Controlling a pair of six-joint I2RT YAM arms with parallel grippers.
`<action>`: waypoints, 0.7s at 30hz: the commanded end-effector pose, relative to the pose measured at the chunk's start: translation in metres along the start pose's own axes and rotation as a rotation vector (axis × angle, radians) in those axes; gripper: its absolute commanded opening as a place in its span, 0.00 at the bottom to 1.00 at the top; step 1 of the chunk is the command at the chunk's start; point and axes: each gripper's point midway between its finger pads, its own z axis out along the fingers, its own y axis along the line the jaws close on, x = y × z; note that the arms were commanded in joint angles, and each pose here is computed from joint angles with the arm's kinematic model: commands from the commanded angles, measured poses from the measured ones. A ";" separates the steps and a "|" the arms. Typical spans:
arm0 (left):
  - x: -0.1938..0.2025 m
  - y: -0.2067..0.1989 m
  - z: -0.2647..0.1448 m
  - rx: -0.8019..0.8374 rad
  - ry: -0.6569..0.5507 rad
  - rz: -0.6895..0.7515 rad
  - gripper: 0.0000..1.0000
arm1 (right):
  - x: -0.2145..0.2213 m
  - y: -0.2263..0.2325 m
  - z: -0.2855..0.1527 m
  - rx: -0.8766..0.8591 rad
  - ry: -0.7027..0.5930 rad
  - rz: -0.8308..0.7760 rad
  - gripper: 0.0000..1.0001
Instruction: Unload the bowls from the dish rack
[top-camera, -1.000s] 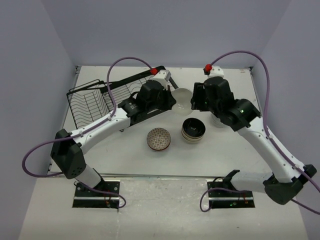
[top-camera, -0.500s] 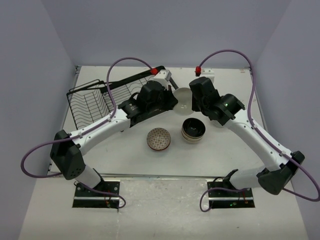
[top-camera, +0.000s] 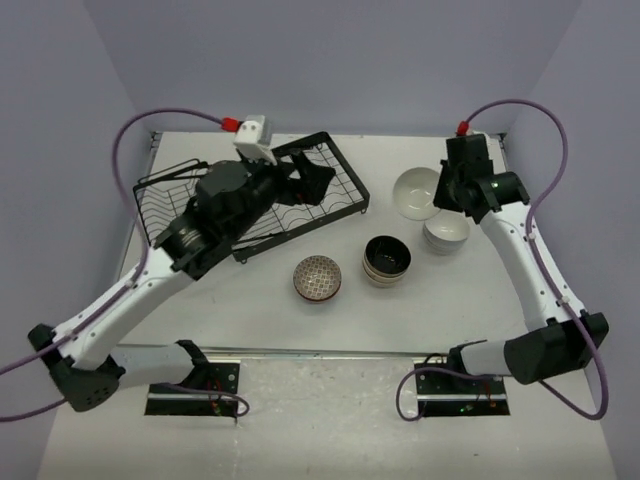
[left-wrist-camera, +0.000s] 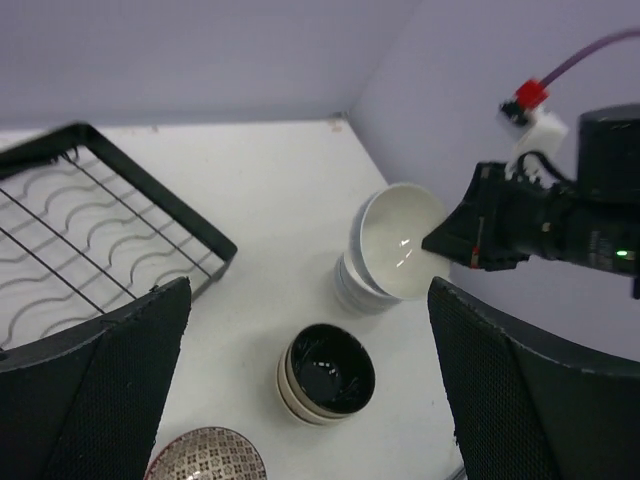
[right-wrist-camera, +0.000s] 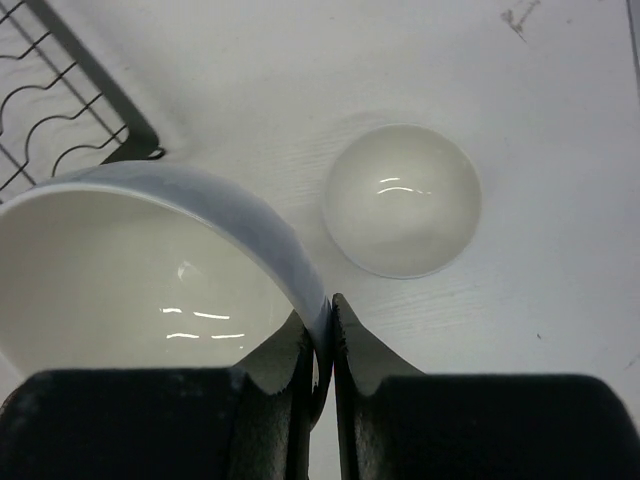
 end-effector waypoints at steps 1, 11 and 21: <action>-0.036 0.023 -0.047 -0.095 -0.126 0.037 1.00 | -0.018 -0.028 0.011 -0.043 -0.006 0.111 0.00; -0.031 0.062 -0.135 -0.174 -0.130 0.132 1.00 | 0.010 -0.095 0.073 0.042 0.103 0.313 0.00; 0.070 0.128 -0.126 -0.326 0.062 0.266 1.00 | 0.050 -0.103 0.107 0.074 0.175 0.376 0.00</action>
